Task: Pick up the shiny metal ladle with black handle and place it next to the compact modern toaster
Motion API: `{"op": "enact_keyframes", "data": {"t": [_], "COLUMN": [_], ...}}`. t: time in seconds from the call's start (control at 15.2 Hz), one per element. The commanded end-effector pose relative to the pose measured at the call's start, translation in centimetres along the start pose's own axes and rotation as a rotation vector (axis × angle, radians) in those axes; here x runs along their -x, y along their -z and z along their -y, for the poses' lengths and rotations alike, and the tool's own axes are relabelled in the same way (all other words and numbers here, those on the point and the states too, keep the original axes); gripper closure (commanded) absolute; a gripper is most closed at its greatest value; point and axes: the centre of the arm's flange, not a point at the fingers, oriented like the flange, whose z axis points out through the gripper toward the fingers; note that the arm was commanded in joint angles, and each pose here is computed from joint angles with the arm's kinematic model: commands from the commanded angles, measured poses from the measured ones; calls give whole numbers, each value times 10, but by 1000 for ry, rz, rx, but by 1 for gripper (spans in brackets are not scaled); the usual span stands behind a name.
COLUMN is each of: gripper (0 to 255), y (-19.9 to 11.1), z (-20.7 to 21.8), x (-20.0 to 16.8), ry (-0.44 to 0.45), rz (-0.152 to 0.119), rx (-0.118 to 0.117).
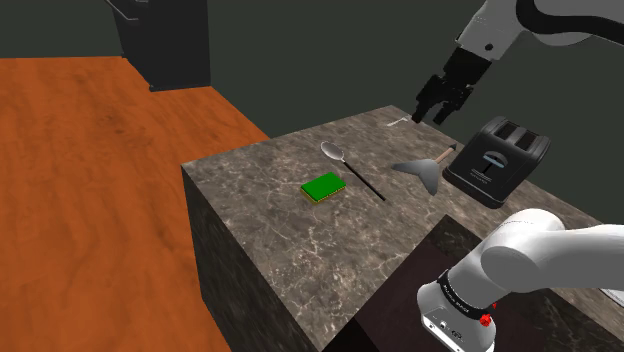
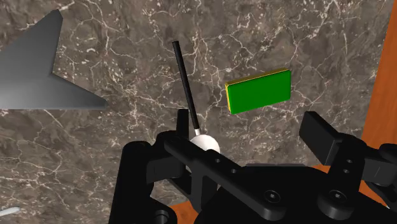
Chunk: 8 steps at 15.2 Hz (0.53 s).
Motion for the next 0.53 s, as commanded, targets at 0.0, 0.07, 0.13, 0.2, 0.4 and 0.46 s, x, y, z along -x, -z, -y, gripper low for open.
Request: {"op": "enact_keyframes", "data": {"t": [0.0, 0.07, 0.13, 0.2, 0.4, 0.46], "gripper": [0, 0, 0, 0, 0, 0], "y": [0, -11, -22, -34, -68, -79], "z": [0, 1, 2, 4, 7, 8], "x": [0, -8, -16, -24, -48, -56], "ry": [0, 10, 21, 31, 63, 73], "rz": [0, 7, 14, 21, 42, 50], "rx": [0, 11, 22, 33, 65, 76]}}
